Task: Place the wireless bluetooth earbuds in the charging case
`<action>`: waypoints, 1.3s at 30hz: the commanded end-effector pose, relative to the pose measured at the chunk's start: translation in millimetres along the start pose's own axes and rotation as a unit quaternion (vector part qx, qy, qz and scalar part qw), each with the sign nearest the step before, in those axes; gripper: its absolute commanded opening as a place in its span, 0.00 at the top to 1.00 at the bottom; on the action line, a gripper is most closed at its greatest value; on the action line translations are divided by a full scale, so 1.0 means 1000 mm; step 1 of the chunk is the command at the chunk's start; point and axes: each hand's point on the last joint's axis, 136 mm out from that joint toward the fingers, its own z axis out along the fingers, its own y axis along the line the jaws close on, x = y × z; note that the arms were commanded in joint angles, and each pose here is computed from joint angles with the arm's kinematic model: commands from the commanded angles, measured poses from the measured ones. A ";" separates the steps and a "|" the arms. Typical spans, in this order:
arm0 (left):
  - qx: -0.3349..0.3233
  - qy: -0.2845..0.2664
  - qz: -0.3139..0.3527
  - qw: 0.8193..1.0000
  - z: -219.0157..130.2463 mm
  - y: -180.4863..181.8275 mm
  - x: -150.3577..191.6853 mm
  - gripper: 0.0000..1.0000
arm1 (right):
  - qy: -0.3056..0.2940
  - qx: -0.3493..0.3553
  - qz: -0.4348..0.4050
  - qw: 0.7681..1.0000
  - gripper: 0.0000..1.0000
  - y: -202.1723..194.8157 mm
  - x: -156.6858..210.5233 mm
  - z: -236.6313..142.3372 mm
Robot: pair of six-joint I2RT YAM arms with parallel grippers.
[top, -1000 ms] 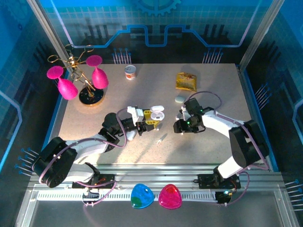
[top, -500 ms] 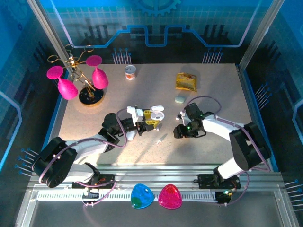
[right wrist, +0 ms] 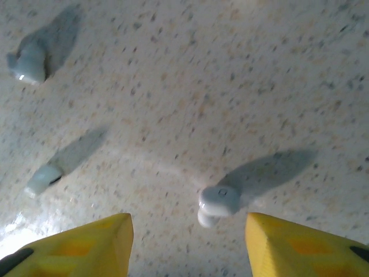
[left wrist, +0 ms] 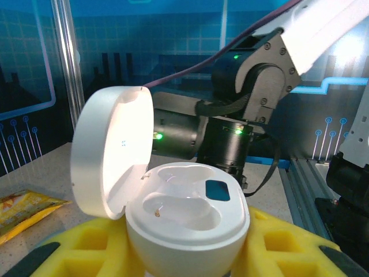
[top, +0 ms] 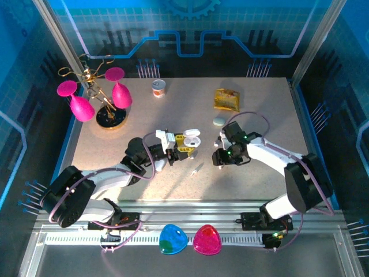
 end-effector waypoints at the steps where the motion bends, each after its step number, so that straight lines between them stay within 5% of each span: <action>1: 0.001 -0.017 0.020 1.000 -0.004 -0.002 -0.014 0.75 | 0.017 0.048 0.026 0.998 0.50 -0.009 0.005 -0.002; 11: 0.003 -0.016 0.029 0.999 -0.002 -0.001 -0.013 0.75 | 0.039 0.036 0.078 0.996 0.54 -0.001 0.018 0.011; 27: -0.002 -0.012 0.032 0.999 -0.004 0.000 -0.012 0.75 | 0.054 0.025 0.052 0.997 0.56 0.012 0.009 0.032; 39: -0.005 -0.011 0.033 0.999 -0.005 -0.001 -0.011 0.75 | 0.042 0.119 -0.003 0.992 0.54 -0.007 0.002 0.019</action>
